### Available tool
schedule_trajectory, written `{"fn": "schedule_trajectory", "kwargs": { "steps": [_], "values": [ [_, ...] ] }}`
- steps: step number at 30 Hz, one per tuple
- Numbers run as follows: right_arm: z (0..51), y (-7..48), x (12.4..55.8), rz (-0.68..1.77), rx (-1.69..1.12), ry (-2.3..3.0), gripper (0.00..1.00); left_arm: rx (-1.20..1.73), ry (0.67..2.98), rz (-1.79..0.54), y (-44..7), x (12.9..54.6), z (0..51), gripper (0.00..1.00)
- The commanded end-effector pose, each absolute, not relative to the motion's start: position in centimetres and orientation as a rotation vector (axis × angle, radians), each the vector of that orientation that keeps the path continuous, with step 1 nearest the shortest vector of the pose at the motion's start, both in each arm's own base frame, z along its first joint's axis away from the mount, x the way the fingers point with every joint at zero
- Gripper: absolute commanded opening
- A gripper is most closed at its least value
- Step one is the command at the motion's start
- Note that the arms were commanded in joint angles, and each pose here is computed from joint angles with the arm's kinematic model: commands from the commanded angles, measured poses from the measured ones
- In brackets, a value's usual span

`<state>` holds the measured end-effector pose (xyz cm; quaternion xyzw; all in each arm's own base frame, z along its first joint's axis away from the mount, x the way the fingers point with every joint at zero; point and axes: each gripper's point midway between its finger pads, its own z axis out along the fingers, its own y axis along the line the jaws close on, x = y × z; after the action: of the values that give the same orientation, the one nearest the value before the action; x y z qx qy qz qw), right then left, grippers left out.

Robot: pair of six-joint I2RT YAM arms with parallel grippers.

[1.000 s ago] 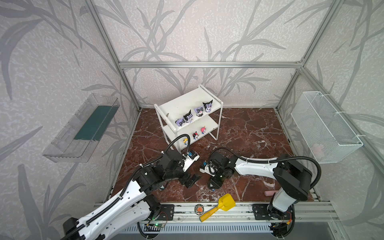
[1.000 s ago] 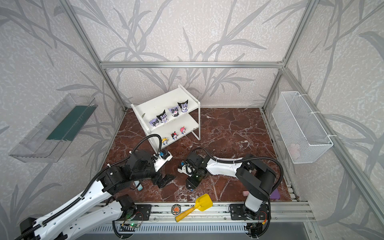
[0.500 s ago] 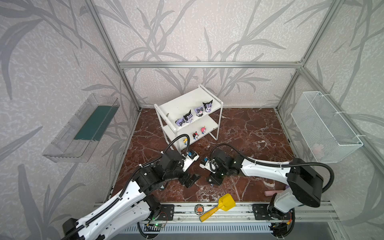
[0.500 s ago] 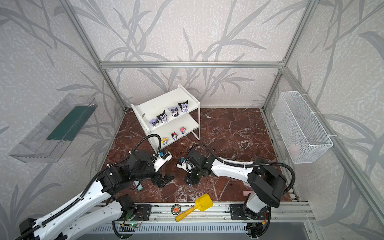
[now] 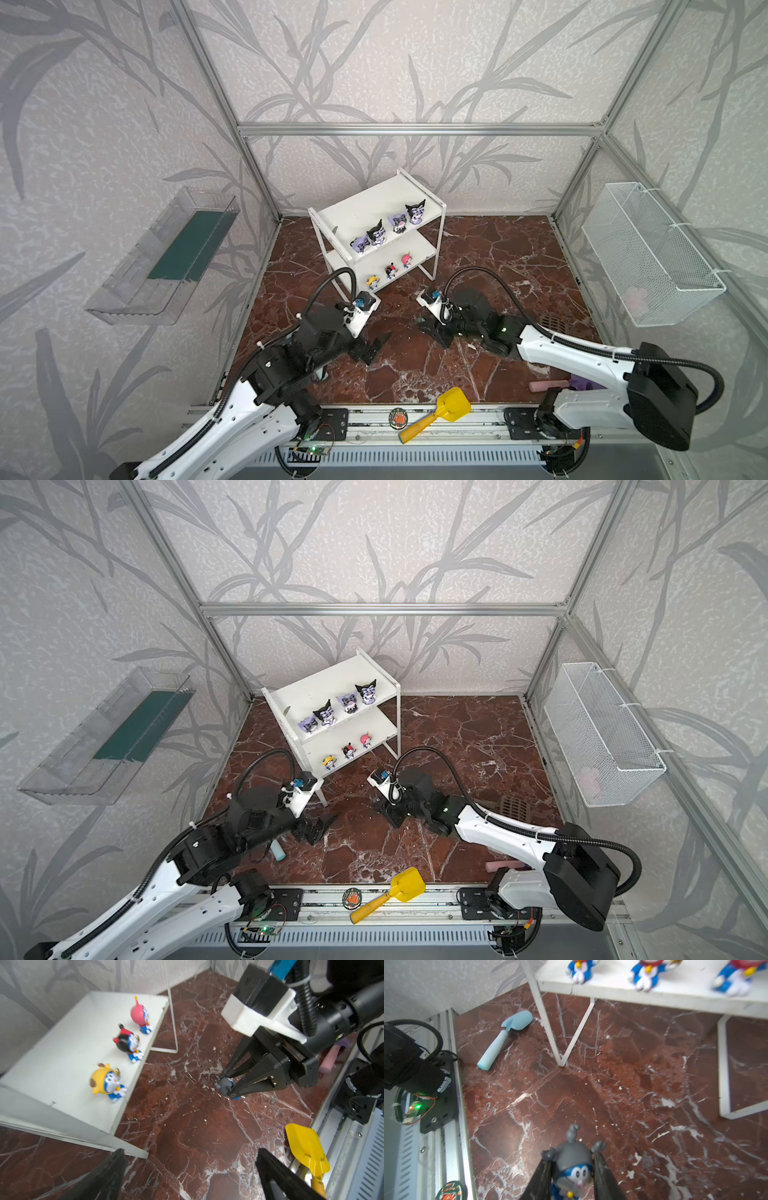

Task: Place and organize the plastic toys onto the shelf
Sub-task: 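Lift and carry the grey Doraemon with the right gripper toward the lower shelf, then lower the grey Doraemon beside the pink Doraemon on the lower shelf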

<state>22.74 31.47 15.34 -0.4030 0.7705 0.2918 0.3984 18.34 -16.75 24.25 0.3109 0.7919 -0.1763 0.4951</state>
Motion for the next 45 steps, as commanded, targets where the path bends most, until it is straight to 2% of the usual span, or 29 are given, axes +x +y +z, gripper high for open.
{"fn": "schedule_trajectory", "kwargs": {
  "steps": [1, 14, 26, 38, 45],
  "values": [
    [19.6, 31.4, 25.0, 0.717, -0.934, 1.733, 0.24, 0.643, 1.835, -0.361, -15.0, 19.1, 26.1, 0.99],
    [26.5, 30.8, 31.8, 0.594, -0.787, 1.381, 0.23, 0.625, 1.809, -0.347, -14.4, 19.1, 26.6, 0.99],
    [26.2, 31.6, 36.4, 0.492, -0.672, 1.251, 0.23, 0.568, 1.768, -0.333, -14.2, 19.9, 28.0, 0.99],
    [26.4, 30.8, 38.5, 0.452, -0.632, 1.249, 0.23, 0.569, 1.784, -0.335, -14.0, 20.2, 27.4, 0.99],
    [24.6, 30.5, 40.1, 0.434, -0.63, 1.281, 0.23, 0.564, 1.789, -0.339, -14.0, 20.3, 27.2, 0.99]
  ]
}}
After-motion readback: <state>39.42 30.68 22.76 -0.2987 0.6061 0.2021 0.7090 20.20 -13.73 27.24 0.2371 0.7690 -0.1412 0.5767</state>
